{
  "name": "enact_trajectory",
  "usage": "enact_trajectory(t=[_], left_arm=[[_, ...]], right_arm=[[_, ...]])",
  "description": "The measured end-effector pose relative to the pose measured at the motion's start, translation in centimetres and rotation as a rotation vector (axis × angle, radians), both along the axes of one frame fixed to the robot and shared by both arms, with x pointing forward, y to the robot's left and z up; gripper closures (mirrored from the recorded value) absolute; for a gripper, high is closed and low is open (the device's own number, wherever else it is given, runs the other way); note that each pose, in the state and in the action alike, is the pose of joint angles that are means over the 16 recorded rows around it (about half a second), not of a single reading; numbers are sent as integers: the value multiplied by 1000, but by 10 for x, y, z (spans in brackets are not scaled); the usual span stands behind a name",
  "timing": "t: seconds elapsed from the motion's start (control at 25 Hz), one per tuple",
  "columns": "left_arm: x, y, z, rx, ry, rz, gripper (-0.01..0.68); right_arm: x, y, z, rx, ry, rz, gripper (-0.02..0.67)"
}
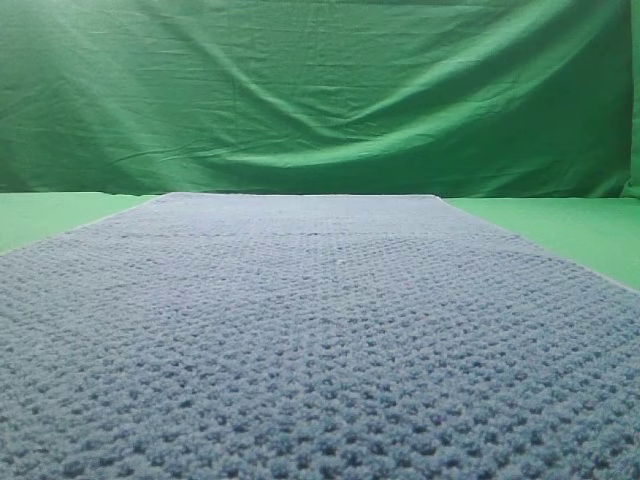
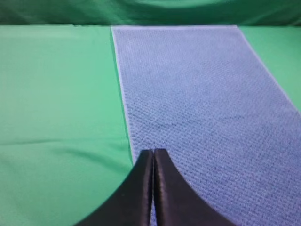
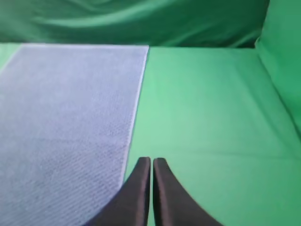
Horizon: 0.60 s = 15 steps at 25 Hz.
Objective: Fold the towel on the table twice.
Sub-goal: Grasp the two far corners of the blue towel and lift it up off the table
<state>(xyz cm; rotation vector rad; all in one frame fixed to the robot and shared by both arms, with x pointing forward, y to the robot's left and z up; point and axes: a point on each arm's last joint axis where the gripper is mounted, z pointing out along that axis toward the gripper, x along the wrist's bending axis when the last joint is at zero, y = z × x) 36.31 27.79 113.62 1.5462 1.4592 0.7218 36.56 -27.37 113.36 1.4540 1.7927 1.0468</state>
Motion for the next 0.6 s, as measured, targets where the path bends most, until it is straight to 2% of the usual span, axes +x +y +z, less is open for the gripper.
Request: enact_trajectory(t=[0.28,0.6], left_arm=[[54,-15,-21,69,240,-72,673],[118,-26,-53,125,428,-105,673]], right_arm=[[46,19,-12,-70,247,94,649],[106,50,-39,-114,449,162,649]])
